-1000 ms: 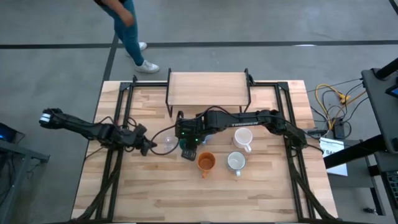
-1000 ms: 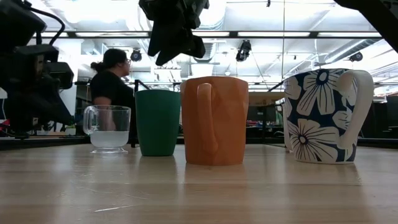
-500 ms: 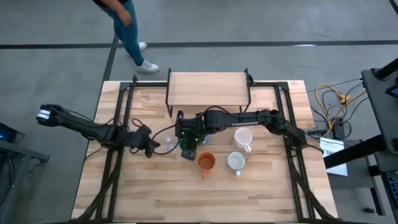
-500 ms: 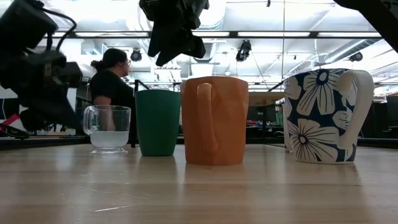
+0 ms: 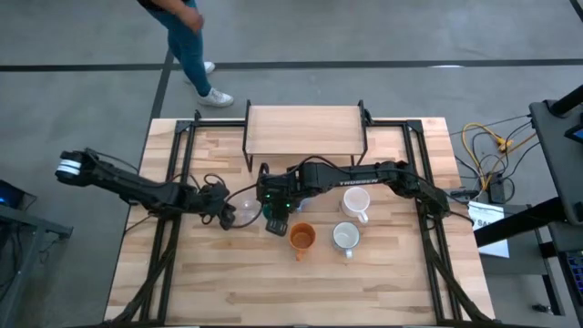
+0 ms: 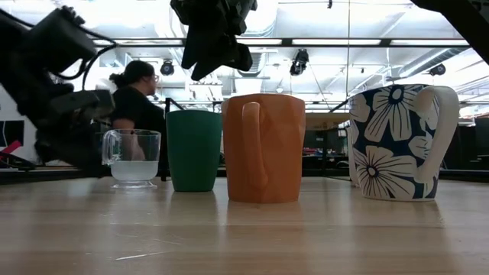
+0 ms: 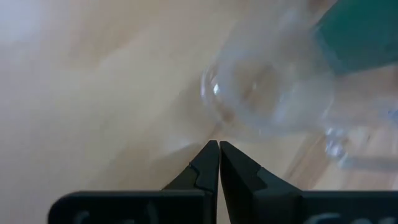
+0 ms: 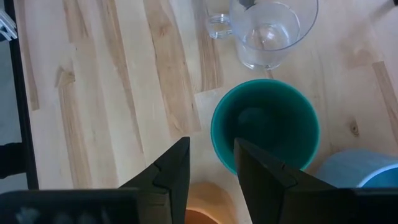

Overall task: Stack small to large cups/mugs on shelf
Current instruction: Put the transparent mug on the shelf

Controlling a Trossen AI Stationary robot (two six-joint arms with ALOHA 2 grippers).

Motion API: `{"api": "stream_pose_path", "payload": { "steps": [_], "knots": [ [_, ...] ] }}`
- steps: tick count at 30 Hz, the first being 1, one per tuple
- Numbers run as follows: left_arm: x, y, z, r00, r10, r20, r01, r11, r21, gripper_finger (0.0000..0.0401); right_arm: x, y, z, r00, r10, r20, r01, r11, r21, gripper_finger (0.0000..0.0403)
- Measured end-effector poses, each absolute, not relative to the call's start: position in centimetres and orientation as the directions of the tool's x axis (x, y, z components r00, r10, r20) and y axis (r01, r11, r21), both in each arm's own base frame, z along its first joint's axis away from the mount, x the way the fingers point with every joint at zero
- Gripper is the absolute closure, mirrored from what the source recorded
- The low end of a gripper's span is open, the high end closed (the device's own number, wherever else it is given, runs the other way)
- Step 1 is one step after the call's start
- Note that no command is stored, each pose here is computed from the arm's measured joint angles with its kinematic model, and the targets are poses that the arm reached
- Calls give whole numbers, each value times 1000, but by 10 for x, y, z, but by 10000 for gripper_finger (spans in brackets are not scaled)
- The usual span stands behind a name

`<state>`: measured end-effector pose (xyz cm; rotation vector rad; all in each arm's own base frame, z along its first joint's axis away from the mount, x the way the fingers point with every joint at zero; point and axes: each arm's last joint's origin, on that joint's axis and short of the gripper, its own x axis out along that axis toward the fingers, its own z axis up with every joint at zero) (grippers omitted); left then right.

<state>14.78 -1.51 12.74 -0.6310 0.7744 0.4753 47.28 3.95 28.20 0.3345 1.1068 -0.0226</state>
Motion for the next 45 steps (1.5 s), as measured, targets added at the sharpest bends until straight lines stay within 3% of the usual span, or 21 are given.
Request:
{"api": "stream_pose_path", "payload": {
  "steps": [13, 27, 37, 45],
  "knots": [
    [189, -15, 142, 628, 188, -755, -425, 896, -130, 401, 471, 40, 281, 438, 147, -887, 184, 951, 249, 284],
    [222, -18, 146, 600, 192, -776, -406, 909, -89, 401, 471, 40, 281, 433, 147, -889, 162, 958, 237, 284],
    [219, -18, 204, 719, 188, -669, -246, 969, 8, 401, 469, 37, 288, 449, 145, -882, 153, 960, 235, 284],
    [193, -14, 253, 802, 216, -557, -216, 974, 66, 401, 470, 32, 293, 473, 142, -869, 142, 962, 235, 284]
  ]
}}
